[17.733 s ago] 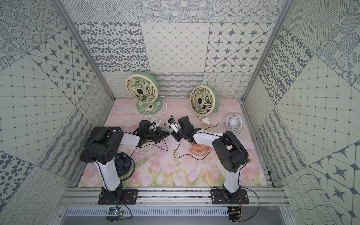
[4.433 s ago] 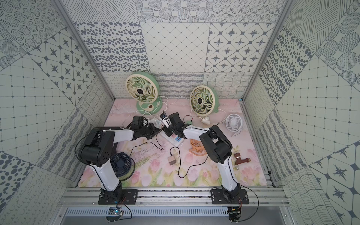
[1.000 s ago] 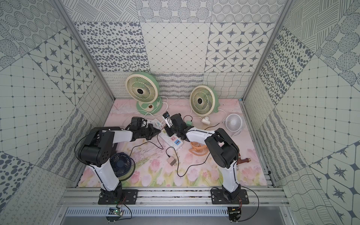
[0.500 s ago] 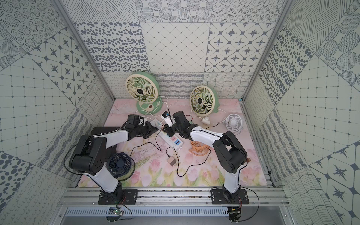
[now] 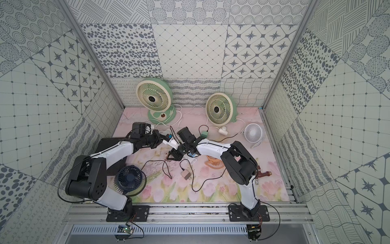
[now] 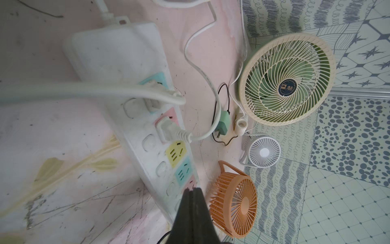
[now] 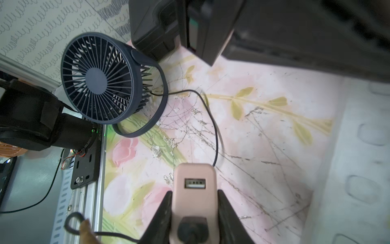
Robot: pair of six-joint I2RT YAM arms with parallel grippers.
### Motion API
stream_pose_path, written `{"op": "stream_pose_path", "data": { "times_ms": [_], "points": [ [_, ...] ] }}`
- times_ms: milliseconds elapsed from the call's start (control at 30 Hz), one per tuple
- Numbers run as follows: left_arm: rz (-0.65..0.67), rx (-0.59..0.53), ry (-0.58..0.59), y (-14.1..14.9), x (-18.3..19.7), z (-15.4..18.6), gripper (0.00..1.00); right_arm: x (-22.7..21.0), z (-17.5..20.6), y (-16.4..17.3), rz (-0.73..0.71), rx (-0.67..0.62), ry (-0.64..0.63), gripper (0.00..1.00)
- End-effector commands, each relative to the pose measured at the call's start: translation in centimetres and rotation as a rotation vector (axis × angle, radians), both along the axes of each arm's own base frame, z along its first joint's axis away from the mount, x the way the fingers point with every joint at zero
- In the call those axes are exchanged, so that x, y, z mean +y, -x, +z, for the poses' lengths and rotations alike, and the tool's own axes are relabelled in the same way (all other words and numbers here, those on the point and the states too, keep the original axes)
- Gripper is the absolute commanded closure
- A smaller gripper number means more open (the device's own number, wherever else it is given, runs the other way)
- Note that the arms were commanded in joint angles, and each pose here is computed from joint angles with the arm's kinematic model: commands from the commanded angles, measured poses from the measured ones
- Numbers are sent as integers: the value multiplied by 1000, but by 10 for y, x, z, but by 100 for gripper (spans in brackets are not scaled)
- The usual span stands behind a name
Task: Unplug the desk fan from the power strip
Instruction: Place the plug at the center of the board.
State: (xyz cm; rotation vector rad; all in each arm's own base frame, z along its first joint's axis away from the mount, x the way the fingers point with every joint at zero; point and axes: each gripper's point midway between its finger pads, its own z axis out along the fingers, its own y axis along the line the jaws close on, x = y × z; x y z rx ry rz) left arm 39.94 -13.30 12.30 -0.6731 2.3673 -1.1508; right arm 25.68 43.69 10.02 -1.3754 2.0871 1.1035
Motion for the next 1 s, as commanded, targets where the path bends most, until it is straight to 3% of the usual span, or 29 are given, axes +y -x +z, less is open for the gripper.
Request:
{"op": "stream_pose_path", "data": {
  "times_ms": [0,633,967],
  "points": [
    [13,13,-57,5,11,-9,100,14,0,12,56,16,-8,79],
    [18,19,-55,5,16,-12,100,19,-24,-6,-22,-19,72,62],
    [12,30,-33,3,13,-16,100,8,-7,-25,-79,-71,64,55]
  ]
}}
